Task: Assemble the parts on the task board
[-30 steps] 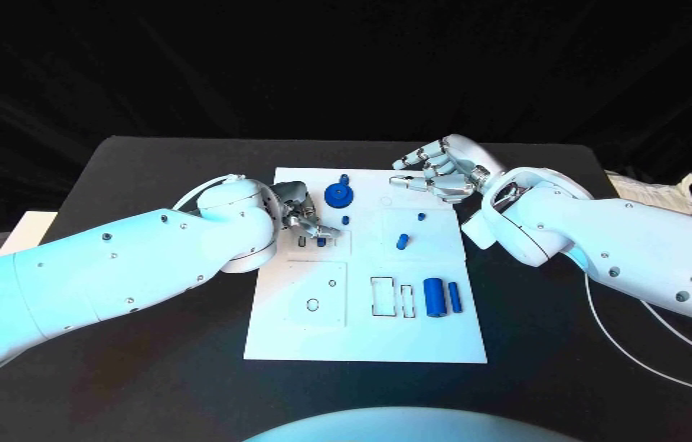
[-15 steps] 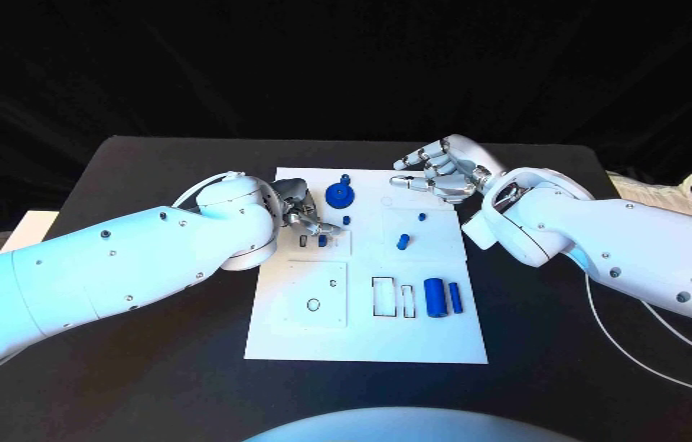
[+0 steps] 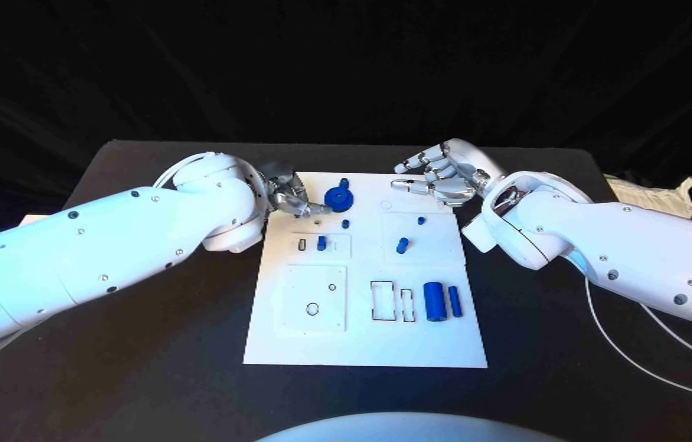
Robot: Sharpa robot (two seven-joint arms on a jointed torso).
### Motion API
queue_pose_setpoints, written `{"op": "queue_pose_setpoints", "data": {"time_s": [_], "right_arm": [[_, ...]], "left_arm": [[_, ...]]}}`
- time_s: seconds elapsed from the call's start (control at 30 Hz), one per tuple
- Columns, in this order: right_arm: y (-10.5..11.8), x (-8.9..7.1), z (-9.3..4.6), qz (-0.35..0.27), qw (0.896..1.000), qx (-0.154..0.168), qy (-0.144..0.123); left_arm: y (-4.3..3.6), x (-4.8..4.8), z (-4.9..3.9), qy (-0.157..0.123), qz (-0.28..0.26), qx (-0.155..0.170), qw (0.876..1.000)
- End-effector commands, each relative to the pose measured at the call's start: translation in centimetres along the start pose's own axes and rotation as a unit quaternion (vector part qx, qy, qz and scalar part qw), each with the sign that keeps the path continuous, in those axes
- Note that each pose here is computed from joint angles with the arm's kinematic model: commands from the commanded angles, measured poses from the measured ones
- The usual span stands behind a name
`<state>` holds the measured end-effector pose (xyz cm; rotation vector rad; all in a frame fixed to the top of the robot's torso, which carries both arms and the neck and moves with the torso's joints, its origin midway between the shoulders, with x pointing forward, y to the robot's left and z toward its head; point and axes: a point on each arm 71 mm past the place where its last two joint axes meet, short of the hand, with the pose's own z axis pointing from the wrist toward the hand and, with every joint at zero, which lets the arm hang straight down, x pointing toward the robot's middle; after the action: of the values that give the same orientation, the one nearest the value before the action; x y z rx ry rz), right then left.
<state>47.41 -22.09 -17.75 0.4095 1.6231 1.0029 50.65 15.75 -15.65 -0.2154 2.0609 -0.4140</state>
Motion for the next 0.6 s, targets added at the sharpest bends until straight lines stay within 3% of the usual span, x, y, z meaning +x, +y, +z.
{"op": "queue_pose_setpoints", "data": {"time_s": [0.03,0.17,0.27,0.37,0.6], "right_arm": [[0.0,0.2,0.0,0.000,1.000,-0.004,0.007],[-0.2,0.1,0.1,-0.001,1.000,-0.002,0.006],[-0.3,0.1,0.1,-0.001,1.000,0.000,0.005],[-0.3,0.2,0.1,0.000,1.000,0.000,0.005],[-0.3,0.4,0.2,0.001,1.000,0.000,0.007]], "left_arm": [[0.31,-0.89,0.02,0.075,-0.030,-0.004,0.997],[0.60,-3.71,0.38,0.086,-0.012,-0.017,0.996],[0.77,-5.01,0.92,0.086,0.009,-0.029,0.996],[0.86,-5.53,1.63,0.089,0.020,-0.039,0.995],[0.85,-5.50,3.34,0.090,0.033,-0.057,0.994]]}}
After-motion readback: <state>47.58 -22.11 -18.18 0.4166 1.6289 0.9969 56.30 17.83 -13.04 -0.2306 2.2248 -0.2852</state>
